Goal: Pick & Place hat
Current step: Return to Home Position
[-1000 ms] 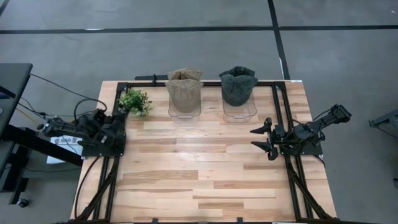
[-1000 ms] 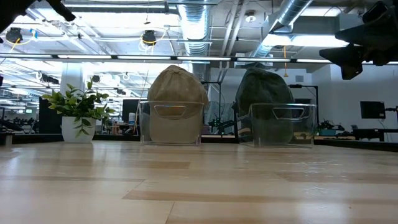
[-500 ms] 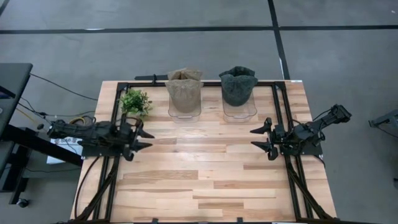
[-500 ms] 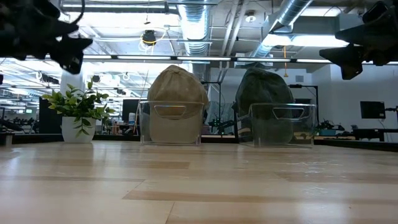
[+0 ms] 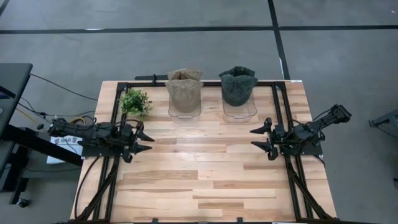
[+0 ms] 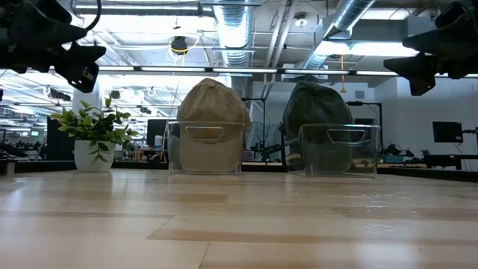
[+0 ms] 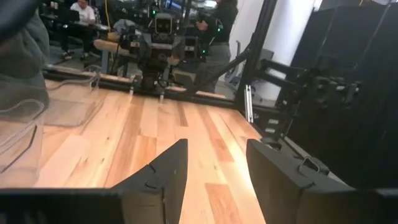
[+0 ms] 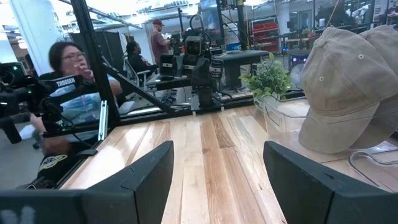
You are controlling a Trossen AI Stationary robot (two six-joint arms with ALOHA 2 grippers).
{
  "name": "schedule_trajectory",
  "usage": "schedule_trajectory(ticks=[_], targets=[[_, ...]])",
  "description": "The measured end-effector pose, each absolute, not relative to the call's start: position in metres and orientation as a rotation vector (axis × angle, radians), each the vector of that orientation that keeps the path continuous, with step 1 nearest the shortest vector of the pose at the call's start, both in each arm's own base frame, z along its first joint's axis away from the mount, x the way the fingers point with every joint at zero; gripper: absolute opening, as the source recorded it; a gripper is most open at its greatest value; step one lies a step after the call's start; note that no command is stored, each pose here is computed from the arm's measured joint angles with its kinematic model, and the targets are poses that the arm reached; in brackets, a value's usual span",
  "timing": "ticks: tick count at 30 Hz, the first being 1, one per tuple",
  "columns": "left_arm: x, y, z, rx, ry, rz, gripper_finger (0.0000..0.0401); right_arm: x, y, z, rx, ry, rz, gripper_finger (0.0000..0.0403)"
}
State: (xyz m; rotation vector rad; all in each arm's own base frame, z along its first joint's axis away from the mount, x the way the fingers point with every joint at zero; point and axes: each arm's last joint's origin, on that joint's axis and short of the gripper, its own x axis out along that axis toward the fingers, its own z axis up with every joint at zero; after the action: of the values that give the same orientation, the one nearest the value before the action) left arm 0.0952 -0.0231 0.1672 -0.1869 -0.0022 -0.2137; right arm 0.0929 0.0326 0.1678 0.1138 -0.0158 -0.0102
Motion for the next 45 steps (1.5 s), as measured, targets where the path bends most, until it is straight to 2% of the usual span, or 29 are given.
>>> schedule_trajectory(ticks=[23, 45], targets=[[0.1032, -0.0251, 0.1575, -0.170, 0.118, -0.202, 0.0161, 0.0929, 0.0326, 0.1678, 0.114, -0.016, -0.010, 0.0240], [0.1038, -0.0252, 0.1575, -0.169, 0.118, -0.202, 0.0161, 0.0929, 0.0326, 0.1678, 0.114, -0.016, -0.010, 0.0240]])
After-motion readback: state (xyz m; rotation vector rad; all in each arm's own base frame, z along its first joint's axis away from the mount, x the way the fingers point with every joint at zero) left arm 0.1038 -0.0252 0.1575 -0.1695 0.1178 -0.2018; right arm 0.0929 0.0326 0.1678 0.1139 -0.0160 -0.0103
